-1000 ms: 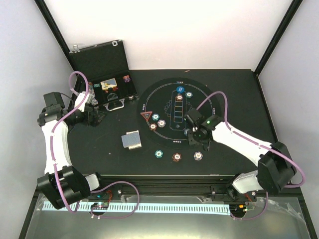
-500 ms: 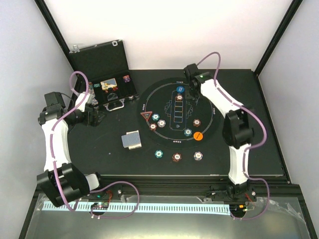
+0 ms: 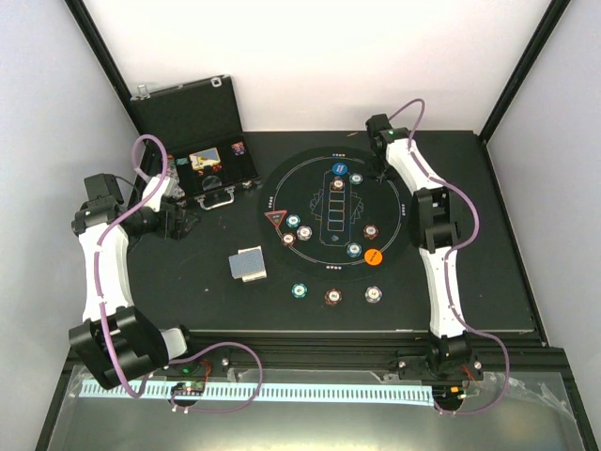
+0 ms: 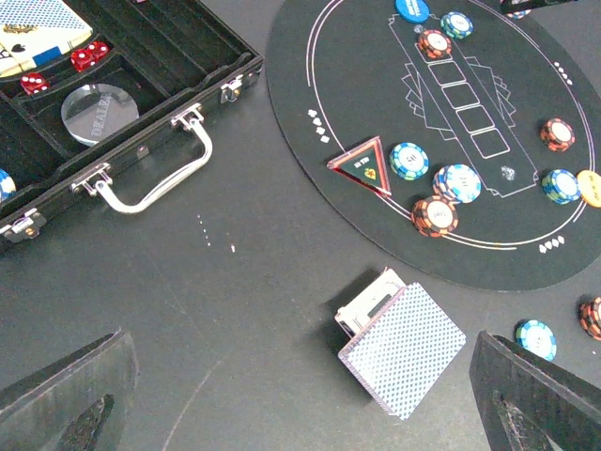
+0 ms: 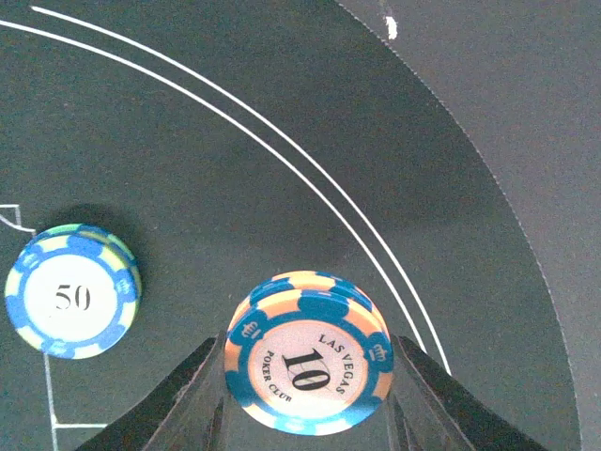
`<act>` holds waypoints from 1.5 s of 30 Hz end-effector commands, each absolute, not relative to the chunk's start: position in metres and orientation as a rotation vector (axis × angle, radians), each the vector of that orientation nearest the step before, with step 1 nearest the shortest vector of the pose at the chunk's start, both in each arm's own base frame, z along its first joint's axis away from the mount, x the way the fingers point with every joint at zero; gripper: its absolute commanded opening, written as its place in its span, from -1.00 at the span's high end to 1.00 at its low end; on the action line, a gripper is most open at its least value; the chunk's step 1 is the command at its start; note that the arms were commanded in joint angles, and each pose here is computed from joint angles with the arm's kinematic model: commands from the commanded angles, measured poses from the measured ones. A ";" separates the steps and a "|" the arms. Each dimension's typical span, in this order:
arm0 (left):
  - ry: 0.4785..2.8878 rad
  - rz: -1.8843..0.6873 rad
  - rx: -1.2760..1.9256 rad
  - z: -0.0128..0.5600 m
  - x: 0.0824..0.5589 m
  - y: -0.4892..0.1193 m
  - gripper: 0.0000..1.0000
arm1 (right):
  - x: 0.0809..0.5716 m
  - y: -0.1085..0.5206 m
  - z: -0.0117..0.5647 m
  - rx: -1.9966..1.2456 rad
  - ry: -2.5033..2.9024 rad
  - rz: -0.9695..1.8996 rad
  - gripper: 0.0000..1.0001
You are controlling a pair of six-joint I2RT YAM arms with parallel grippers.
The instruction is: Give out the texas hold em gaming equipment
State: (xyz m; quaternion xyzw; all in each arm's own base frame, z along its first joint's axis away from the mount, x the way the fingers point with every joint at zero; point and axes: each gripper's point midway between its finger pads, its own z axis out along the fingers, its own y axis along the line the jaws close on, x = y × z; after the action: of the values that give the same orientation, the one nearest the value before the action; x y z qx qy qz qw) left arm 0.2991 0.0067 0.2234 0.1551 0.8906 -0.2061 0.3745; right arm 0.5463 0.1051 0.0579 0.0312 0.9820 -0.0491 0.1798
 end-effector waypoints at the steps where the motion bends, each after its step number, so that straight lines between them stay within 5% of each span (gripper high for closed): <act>1: 2.255 -0.501 0.435 0.235 0.300 0.007 -0.97 | 0.557 0.112 0.053 0.047 2.766 -0.094 0.81; 11: 2.261 -0.479 0.431 0.237 0.300 0.009 -0.97 | 0.570 0.115 0.041 0.050 2.755 -0.063 0.72; 15: 2.258 -0.478 0.430 0.238 0.299 0.009 -0.97 | 0.569 0.114 0.037 0.049 2.765 -0.045 0.30; 22: 2.259 -0.497 0.419 0.236 0.301 0.008 -0.98 | 0.566 0.119 0.055 0.043 2.754 0.005 -0.15; 28: 2.270 -0.492 0.422 0.231 0.299 0.009 -0.97 | 0.556 0.119 0.102 0.061 2.705 0.028 -0.22; 35: 2.279 -0.506 0.462 0.223 0.295 0.006 -0.97 | 0.482 0.158 0.132 -0.026 2.672 0.033 -0.36; 45: 2.323 -0.462 0.580 0.202 0.281 0.006 -0.98 | 0.312 0.185 0.094 -0.094 2.732 0.074 -0.65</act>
State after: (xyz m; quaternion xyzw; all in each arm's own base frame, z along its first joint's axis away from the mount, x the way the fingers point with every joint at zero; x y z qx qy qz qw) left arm 0.2892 0.0061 0.2069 0.1924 0.8944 -0.1912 0.3556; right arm 0.3383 0.1946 0.1024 -0.0775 0.9787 0.0225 0.1887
